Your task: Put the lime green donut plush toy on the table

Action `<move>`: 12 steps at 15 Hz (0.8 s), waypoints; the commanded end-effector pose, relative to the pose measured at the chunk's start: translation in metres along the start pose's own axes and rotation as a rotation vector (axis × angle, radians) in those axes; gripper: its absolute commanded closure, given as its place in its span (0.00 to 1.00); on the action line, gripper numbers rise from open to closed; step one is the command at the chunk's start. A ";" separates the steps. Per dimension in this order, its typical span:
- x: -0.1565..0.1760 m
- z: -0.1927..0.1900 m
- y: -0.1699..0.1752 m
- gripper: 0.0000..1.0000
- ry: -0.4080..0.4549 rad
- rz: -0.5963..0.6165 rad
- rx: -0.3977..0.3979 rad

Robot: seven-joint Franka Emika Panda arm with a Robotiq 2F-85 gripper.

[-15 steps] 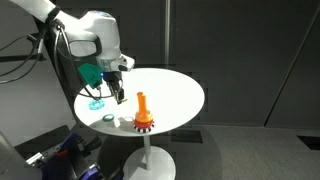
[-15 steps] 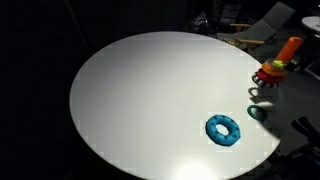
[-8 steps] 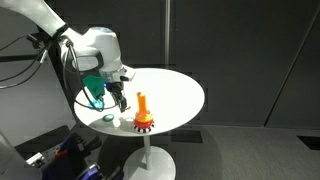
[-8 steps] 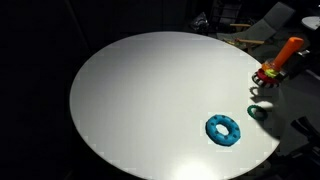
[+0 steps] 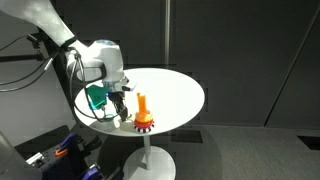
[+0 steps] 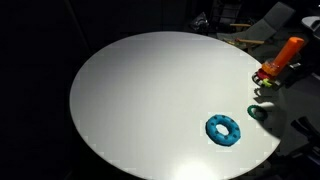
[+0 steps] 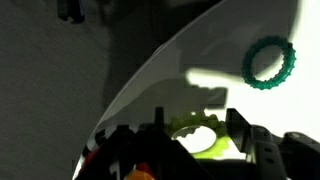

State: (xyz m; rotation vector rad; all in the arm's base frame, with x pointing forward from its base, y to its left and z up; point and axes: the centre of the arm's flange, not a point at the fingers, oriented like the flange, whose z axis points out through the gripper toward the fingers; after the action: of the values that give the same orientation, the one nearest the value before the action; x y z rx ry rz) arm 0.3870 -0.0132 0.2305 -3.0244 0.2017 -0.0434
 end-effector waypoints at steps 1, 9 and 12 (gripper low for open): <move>0.005 0.016 0.007 0.62 -0.002 0.026 -0.013; 0.002 0.030 0.018 0.45 -0.043 0.046 -0.027; 0.001 0.030 0.019 0.31 -0.053 0.049 -0.025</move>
State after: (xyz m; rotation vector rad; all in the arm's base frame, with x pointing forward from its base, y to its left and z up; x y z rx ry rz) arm 0.3812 -0.0272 0.1972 -3.0381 0.2614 0.0454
